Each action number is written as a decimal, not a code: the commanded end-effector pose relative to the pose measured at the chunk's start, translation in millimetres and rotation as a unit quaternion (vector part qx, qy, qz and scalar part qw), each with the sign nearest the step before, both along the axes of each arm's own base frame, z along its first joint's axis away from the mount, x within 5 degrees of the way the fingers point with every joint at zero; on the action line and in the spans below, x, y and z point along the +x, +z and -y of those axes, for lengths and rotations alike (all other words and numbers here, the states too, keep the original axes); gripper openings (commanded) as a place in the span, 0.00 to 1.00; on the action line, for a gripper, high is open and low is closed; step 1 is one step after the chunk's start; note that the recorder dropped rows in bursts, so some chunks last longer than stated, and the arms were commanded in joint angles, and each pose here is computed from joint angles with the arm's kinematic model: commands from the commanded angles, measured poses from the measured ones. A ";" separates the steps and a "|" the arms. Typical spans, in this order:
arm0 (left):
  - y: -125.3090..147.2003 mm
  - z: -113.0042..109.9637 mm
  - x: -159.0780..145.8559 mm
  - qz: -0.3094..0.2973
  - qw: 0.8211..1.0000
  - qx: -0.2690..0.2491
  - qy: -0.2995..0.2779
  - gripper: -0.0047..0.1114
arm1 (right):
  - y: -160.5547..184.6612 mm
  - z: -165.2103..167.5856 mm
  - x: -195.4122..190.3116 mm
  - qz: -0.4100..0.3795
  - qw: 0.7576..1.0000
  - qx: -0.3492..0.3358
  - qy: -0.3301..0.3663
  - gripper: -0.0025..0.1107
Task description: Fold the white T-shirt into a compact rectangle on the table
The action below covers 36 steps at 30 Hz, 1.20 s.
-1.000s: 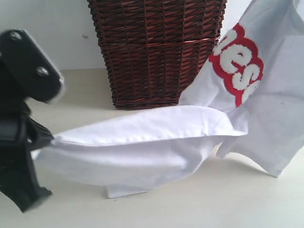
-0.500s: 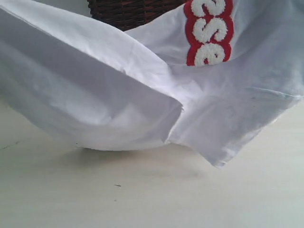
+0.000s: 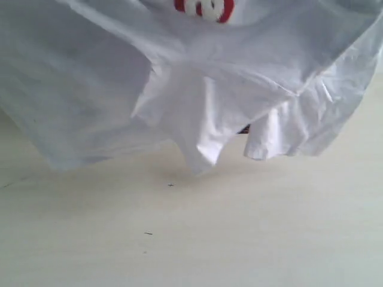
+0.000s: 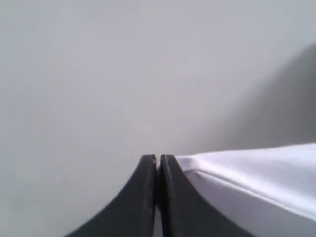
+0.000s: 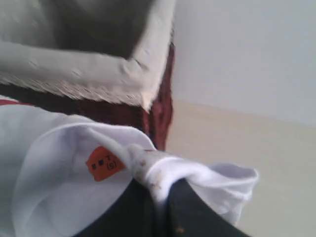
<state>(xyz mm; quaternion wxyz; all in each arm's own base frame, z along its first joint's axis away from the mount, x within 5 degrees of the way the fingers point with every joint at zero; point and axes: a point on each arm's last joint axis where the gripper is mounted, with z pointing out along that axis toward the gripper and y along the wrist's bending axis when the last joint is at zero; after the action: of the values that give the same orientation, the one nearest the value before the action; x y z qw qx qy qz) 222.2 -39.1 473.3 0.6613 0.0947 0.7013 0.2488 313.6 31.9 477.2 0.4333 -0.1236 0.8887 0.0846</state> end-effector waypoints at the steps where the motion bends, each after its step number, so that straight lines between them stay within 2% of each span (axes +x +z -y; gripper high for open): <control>1: 29.9 -3.5 -8.8 0.011 1.000 0.018 -0.013 0.04 | 7.9 -13.0 -2.2 0.022 0.993 0.048 0.102 0.02; 2: 20.3 -0.5 -7.3 -0.027 0.999 0.020 -0.028 0.04 | 2.4 -12.6 -1.9 -0.001 0.993 0.039 0.107 0.02; 3: -1.9 5.1 -5.1 -0.103 0.993 0.029 -0.054 0.04 | -8.6 -10.0 3.6 -0.029 0.994 0.026 0.098 0.02; 4: -14.9 8.3 -4.1 -0.131 0.989 0.021 -0.066 0.04 | -13.6 -9.2 5.4 -0.040 0.995 0.029 0.090 0.02; 6: -60.1 11.7 -12.3 -0.241 0.967 -0.011 -0.084 0.04 | -40.7 -5.2 4.9 -0.096 0.993 0.026 0.061 0.02; 8: -105.4 2.0 -24.0 -0.343 0.938 0.010 -0.037 0.04 | -76.8 5.8 1.7 -0.163 0.986 -0.015 0.014 0.02; 10: -133.8 1.3 -33.4 -0.373 0.927 -0.009 -0.040 0.04 | -117.5 15.1 -3.5 -0.239 0.970 -0.041 -0.037 0.02; 12: -141.6 5.4 -43.4 -0.390 0.917 -0.047 -0.068 0.04 | -136.0 17.3 -11.7 -0.270 0.960 -0.053 -0.041 0.02; 14: -149.6 5.6 -49.5 -0.420 0.903 -0.033 -0.080 0.04 | -138.0 17.1 -12.9 -0.274 0.959 -0.052 -0.040 0.02; 16: -159.5 4.7 -51.9 -0.432 0.898 -0.029 -0.079 0.04 | -136.9 14.8 -13.5 -0.274 0.960 -0.038 -0.037 0.02; 19: -168.0 7.9 -51.1 -0.432 0.896 -0.039 -0.091 0.04 | -133.8 10.2 -7.5 -0.236 0.971 -0.022 -0.016 0.09; 23: -170.3 9.0 -51.0 -0.431 0.896 -0.042 -0.096 0.04 | -148.3 10.8 17.2 -0.202 0.979 -0.010 -0.037 0.29; 25: -170.3 9.0 -51.0 -0.431 0.896 -0.042 -0.096 0.04 | -169.8 12.3 31.8 -0.226 0.973 -0.011 -0.052 0.34; 28: -169.7 9.5 -50.3 -0.426 0.898 -0.043 -0.099 0.04 | -217.6 11.4 50.1 -0.311 0.949 -0.011 -0.054 0.41; 32: -168.3 10.9 -48.5 -0.415 0.903 -0.045 -0.106 0.04 | -236.4 4.9 56.0 -0.354 0.935 0.011 -0.023 0.45; 36: -168.0 11.8 -48.2 -0.412 0.903 -0.050 -0.110 0.04 | -212.9 -5.9 40.9 -0.359 0.931 0.050 0.035 0.44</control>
<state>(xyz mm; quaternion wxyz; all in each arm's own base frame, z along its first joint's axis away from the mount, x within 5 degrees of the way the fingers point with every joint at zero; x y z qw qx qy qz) 173.8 -49.7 304.2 0.3318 0.2343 0.9097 0.0860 364.7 32.0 238.5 0.0764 -0.0700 0.9845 0.1415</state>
